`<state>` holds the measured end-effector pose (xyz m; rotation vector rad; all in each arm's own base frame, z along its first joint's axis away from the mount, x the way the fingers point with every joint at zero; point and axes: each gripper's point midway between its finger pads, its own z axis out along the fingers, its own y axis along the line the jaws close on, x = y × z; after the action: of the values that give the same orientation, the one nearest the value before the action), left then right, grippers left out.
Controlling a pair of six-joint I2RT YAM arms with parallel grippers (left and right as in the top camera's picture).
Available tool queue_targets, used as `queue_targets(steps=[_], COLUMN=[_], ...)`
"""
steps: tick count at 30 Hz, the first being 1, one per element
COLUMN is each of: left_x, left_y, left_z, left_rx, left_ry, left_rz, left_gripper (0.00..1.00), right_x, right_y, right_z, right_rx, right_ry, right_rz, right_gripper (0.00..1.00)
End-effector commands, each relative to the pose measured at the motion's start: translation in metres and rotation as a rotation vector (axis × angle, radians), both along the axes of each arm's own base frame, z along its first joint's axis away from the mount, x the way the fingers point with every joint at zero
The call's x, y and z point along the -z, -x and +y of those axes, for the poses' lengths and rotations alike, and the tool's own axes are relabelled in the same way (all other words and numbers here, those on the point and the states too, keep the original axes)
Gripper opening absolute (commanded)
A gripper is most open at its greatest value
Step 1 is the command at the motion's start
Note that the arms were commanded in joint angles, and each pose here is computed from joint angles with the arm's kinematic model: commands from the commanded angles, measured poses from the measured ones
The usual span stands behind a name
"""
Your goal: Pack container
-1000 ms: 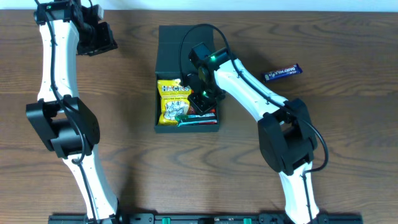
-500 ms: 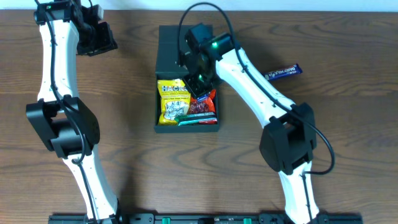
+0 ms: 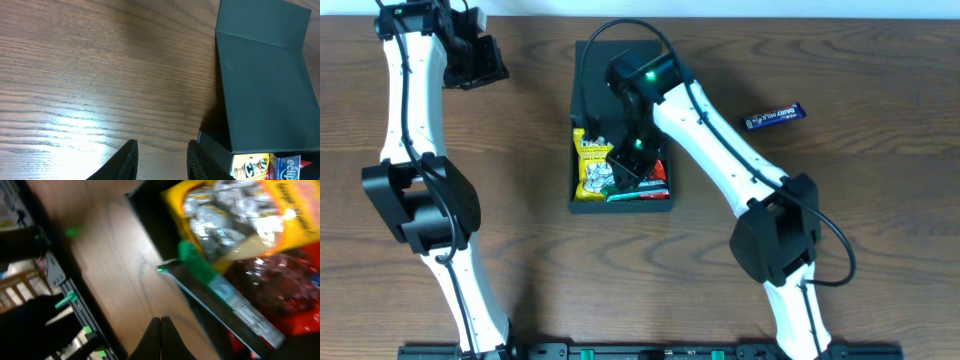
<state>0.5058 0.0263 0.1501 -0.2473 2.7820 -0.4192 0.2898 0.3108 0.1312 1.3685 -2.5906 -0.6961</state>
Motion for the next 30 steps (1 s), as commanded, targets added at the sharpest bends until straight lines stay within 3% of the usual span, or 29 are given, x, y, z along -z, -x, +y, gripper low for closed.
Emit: queue_targets(steps=[1,12,30], left_x=[-0.005,-0.004,-0.004], left_y=[-0.004,-0.003,-0.002], left_z=[0.002,0.002,0.002], left_rx=[0.003,0.004,0.004], left_ry=[-0.012,-0.012,-0.011], left_rz=[-0.018,-0.014,-0.011], left_gripper=[0.33,0.33,0.33], right_x=[0.001,0.041,0.061], right_y=[0.011,0.014,0.001], right_z=[0.008,0.008,0.012], right_rx=[-0.079,-0.073,-0.052], right_ry=[-0.037,-0.026,-0.027], right_rz=[0.008,0.027,-0.033], right_gripper=[0.02,0.02,0.02])
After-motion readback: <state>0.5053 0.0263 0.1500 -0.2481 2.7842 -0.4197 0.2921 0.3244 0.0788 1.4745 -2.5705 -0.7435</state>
